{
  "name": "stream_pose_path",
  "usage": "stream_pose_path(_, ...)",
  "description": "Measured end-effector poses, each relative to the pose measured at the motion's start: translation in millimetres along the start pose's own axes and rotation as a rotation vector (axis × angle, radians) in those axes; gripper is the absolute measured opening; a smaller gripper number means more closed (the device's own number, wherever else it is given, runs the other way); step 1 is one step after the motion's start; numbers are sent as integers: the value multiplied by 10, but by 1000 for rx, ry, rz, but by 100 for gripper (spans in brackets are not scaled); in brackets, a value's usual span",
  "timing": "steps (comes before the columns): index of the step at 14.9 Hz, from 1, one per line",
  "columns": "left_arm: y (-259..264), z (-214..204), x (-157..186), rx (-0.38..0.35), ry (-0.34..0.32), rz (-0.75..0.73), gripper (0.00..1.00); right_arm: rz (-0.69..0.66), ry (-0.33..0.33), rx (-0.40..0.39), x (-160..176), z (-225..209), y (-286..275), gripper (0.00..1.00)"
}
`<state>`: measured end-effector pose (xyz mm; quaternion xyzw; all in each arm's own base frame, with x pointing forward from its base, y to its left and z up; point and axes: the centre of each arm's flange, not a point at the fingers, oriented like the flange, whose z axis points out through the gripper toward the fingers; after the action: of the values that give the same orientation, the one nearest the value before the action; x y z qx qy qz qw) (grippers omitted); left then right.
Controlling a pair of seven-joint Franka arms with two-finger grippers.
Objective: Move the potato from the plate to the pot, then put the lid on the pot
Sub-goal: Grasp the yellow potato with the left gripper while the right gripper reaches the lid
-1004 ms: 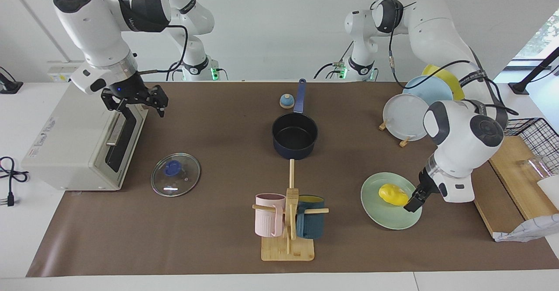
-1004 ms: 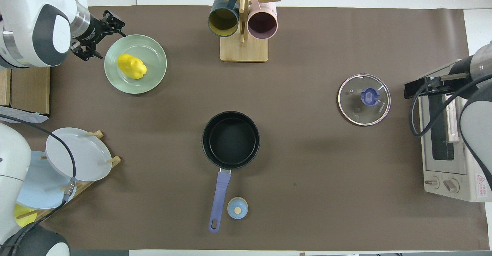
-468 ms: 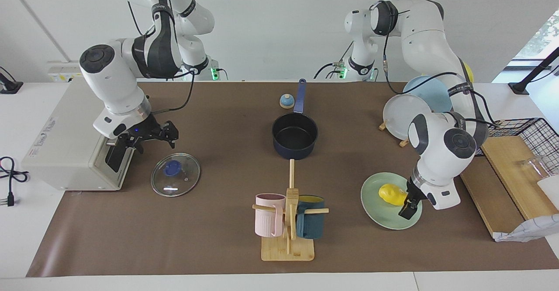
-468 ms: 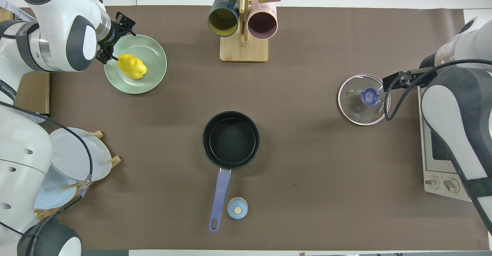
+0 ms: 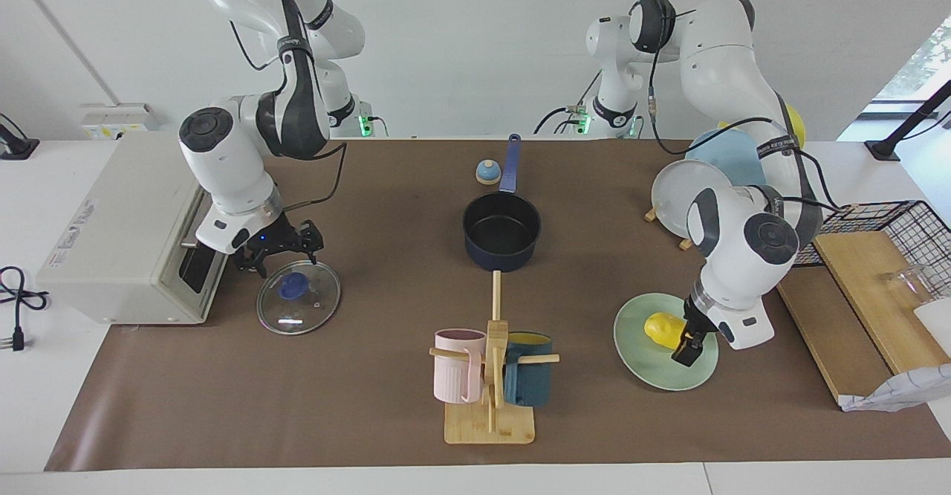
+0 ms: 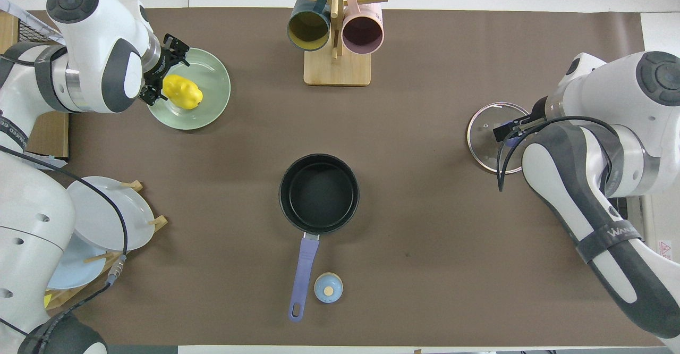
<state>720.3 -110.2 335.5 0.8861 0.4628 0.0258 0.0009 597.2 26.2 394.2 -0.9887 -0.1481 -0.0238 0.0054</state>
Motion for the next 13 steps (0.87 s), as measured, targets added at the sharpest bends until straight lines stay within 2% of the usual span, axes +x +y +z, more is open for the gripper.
stream_pose_path(3, -52, 108, -62, -18, 8, -11, 100, -15, 14, -5, 18, 151, 46, 100)
stream_pose_path(5, -71, 108, -74, -20, 8, -13, 96, -10, 11, -6, 41, 348, 97, 100)
stream_pose_path(8, -47, 53, -127, -28, 12, -3, 64, 5, 6, -6, 63, 584, 148, 100)
stream_pose_path(13, -33, 55, -175, -25, 12, 9, 63, 19, -4, -4, 46, 702, 228, 100)
